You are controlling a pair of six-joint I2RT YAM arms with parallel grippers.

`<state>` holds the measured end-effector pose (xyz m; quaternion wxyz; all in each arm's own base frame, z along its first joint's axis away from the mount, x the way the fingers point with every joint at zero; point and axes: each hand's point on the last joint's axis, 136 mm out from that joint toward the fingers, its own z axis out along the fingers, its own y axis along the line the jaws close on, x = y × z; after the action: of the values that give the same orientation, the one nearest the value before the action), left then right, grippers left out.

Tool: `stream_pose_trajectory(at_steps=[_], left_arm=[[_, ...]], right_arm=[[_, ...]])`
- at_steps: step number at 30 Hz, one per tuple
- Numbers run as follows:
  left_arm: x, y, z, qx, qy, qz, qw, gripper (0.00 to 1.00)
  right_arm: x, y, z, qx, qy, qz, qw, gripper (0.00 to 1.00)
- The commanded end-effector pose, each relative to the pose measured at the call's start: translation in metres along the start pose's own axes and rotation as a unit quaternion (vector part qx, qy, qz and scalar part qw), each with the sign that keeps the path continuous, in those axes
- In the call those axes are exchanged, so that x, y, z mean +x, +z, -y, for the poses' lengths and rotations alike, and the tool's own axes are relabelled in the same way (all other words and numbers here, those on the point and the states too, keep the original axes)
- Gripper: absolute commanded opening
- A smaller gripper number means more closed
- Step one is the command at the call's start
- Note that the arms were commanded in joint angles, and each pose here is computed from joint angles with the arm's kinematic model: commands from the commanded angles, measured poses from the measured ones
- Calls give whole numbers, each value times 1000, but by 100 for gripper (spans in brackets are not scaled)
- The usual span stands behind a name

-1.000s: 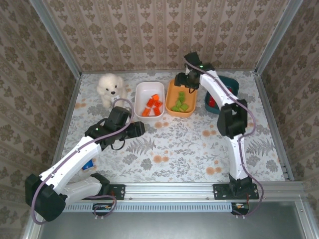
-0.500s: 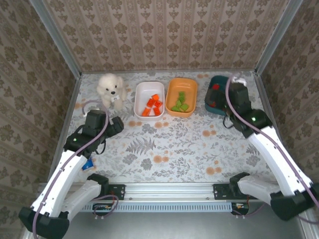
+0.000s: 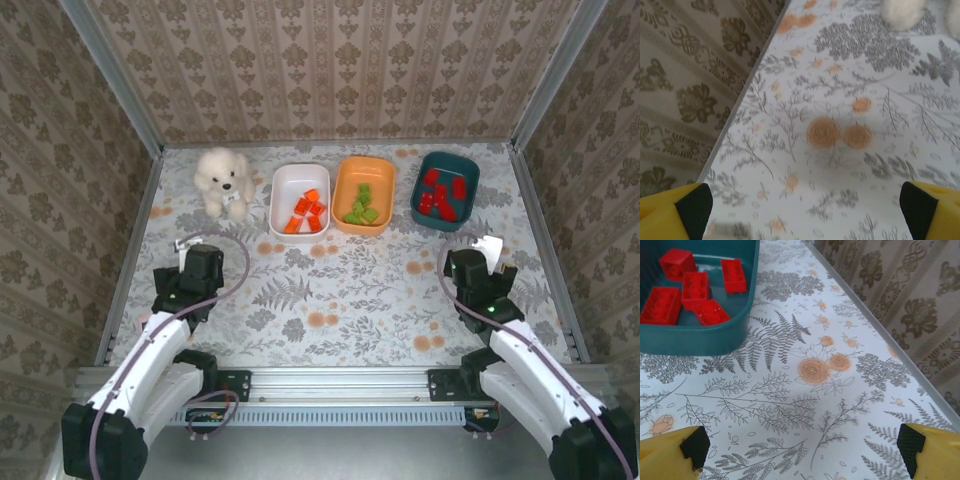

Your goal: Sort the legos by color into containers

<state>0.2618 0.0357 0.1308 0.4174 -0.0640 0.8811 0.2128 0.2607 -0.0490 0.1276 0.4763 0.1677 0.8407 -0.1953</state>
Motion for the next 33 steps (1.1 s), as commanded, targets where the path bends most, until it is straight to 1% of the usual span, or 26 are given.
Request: stream_pose_trajectory(at_steps=[1,2,4,6,10,12,15,16,17,18,19,21,23,24,26,27,28,29,31,33], left_arm=[[-30,20,17,50,-3,62,997,100],[-29,28,23,67,-9,66,995,100],[-22,47,27,73,-31,56,995,100],[-23,61,36,98,-51,53,992,100],[-46,80,52,128,-43,79,988,100],[-59,90,55,135,-49,98,985,100],[-75,99,53,138,-68,132,979,100],[-73,104,54,138,-70,130,979,100],[-72,107,55,141,-71,136,978,100],[-71,106,60,153,-64,132,977,100],[-71,103,64,162,-55,139,975,100],[-63,99,69,162,-51,172,970,100],[-60,96,66,152,-56,206,965,100],[-56,97,66,153,-60,189,968,100],[-61,103,68,153,-54,179,970,100],[-60,105,71,158,-52,165,972,100],[-61,105,70,158,-52,166,972,100],[-62,105,70,157,-51,171,971,100],[-61,105,71,158,-52,167,972,100],[-61,105,71,158,-52,166,972,100]], right_arm=[[-15,19,-17,-28,25,35,999,100],[-13,25,-22,-34,28,32,999,100],[-15,36,-30,-42,16,27,999,100],[-23,47,-37,-47,15,35,998,100],[-39,70,-46,-66,19,48,996,100],[-49,80,-51,-86,32,66,994,100],[-59,91,-58,-119,44,79,989,100],[-58,93,-61,-133,52,75,987,100],[-57,94,-64,-142,57,84,985,100],[-51,97,-67,-148,54,85,984,100],[-52,95,-69,-154,52,89,983,100],[-49,91,-67,-157,55,102,981,100],[-46,87,-67,-162,59,120,978,100],[-45,87,-68,-165,57,121,977,100],[-38,93,-74,-173,52,114,977,100],[-41,95,-79,-177,47,134,974,100],[-41,96,-83,-176,35,121,976,100],[-37,99,-84,-171,27,93,981,100],[-40,100,-87,-169,23,104,980,100],[-39,100,-87,-163,19,98,982,100]])
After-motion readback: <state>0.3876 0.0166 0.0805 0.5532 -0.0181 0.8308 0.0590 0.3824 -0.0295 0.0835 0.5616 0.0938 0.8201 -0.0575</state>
